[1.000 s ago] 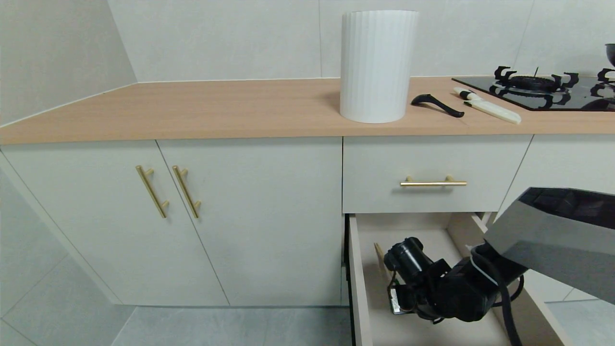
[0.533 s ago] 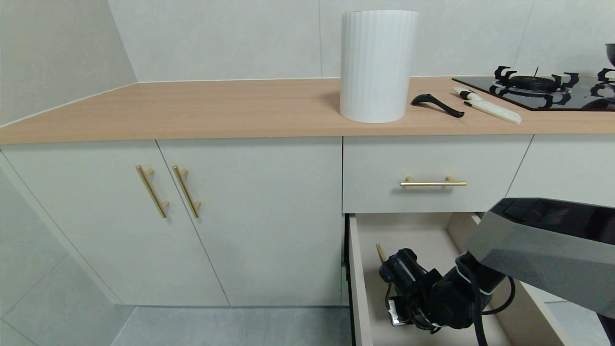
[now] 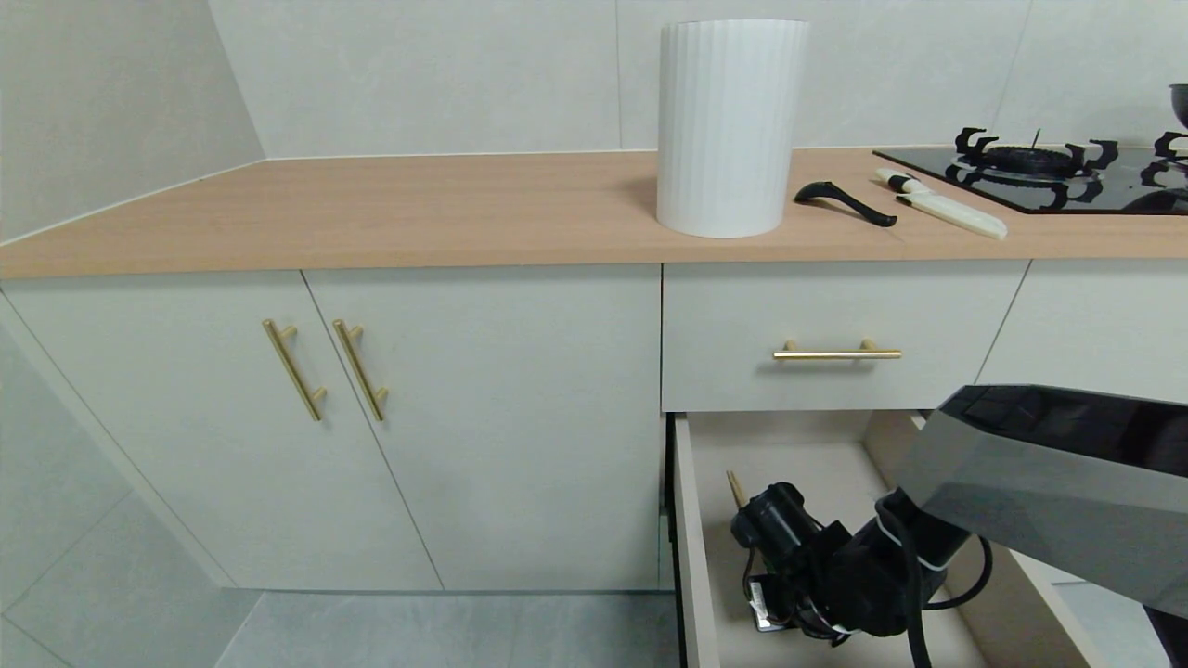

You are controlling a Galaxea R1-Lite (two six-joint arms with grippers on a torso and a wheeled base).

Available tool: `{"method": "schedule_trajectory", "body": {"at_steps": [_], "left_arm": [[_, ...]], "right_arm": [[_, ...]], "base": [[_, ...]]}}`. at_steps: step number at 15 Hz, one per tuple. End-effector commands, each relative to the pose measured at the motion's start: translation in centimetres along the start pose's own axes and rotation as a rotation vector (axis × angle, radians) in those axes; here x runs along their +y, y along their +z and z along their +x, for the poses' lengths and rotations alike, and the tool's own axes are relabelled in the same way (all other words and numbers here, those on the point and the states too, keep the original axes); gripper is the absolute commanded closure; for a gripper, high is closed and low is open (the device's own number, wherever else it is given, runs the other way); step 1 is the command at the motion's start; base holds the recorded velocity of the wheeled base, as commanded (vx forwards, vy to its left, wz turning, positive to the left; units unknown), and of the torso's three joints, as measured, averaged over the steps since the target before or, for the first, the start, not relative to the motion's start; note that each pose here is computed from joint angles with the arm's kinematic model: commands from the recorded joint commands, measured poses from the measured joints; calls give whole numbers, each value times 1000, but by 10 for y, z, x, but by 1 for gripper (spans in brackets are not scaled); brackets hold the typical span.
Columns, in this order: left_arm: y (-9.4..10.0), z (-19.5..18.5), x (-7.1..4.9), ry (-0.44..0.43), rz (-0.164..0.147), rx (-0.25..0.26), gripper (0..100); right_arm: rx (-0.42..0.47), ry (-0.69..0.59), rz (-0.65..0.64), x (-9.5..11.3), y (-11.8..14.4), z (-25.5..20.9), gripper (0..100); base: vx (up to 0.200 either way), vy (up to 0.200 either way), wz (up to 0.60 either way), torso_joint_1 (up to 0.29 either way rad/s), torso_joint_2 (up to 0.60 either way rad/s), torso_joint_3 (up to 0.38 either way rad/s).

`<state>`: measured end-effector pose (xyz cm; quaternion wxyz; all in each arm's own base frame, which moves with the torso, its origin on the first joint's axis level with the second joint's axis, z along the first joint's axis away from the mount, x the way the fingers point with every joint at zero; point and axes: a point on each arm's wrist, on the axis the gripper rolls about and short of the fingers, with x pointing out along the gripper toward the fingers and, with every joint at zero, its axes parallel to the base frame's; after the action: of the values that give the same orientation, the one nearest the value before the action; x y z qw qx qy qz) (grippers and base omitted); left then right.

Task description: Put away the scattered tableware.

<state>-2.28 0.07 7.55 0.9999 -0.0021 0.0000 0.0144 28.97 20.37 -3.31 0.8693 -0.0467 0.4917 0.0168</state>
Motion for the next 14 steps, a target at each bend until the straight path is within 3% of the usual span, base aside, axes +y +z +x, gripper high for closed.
{"method": "schedule_trajectory", "body": {"at_steps": [1, 2, 10, 14], "left_arm": [[0, 0, 0, 0, 0, 0, 0], [0, 0, 0, 0, 0, 0, 0], [0, 0, 0, 0, 0, 0, 0], [0, 0, 0, 0, 0, 0, 0]], "right_arm": [[-2, -3, 0, 0, 0, 0, 100], [-3, -4, -1, 1, 0, 0, 0], [-24, 9, 4, 1, 4, -10, 0], [-177, -13, 51, -14, 26, -64, 0]], "base": [[0, 0, 0, 0, 0, 0], [0, 0, 0, 0, 0, 0], [0, 0, 0, 0, 0, 0], [0, 0, 0, 0, 0, 0]]}}
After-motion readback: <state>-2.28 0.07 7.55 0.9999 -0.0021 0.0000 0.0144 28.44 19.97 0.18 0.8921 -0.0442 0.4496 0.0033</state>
